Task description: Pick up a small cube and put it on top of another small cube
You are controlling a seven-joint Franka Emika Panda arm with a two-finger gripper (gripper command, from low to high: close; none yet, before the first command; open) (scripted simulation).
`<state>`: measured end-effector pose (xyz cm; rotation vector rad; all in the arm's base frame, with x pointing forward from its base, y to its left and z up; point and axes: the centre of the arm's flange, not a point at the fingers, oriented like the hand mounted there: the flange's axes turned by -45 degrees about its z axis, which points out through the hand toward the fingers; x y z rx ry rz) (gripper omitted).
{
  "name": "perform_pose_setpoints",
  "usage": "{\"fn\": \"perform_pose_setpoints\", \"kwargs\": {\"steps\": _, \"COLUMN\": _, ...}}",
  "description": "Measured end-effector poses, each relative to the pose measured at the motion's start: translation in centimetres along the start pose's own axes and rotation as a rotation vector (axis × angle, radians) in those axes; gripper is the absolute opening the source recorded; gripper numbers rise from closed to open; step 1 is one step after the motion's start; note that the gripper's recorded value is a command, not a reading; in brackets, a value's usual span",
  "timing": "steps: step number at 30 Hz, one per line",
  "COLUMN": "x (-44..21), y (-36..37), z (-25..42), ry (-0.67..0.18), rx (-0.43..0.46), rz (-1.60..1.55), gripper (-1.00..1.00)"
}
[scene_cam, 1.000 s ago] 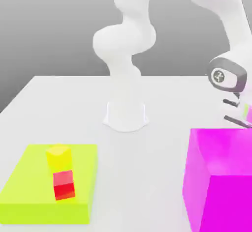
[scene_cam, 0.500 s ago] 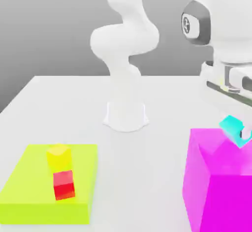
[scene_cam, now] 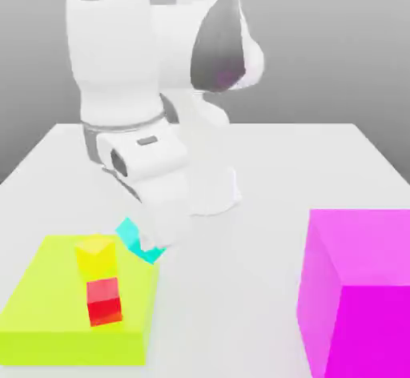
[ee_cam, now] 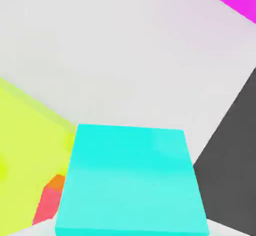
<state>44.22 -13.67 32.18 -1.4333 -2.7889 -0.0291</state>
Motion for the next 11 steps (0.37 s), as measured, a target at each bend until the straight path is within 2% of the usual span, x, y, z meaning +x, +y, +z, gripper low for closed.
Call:
{"fn": "perform_pose_setpoints", "kwargs": {"steps": 9, "x": -0.6, "y": -0.6, "z": 6.6, "ry": -0.011, "rx": 0.013, "rz": -0.057, "gripper": -1.00}}
{"fn": "perform_pose_setpoints", "kwargs": {"steps": 10, "x": -0.6, "y": -0.7, "z": 7.2, "ry": -0.012, "rx": 0.014, "rz": -0.056, "gripper": 1.00}}
{"fn": "perform_pose_setpoints", "kwargs": {"steps": 11, "x": -0.6, "y": -0.7, "z": 7.2, "ry": -0.012, "rx": 0.014, "rz": -0.056, "gripper": 1.00}}
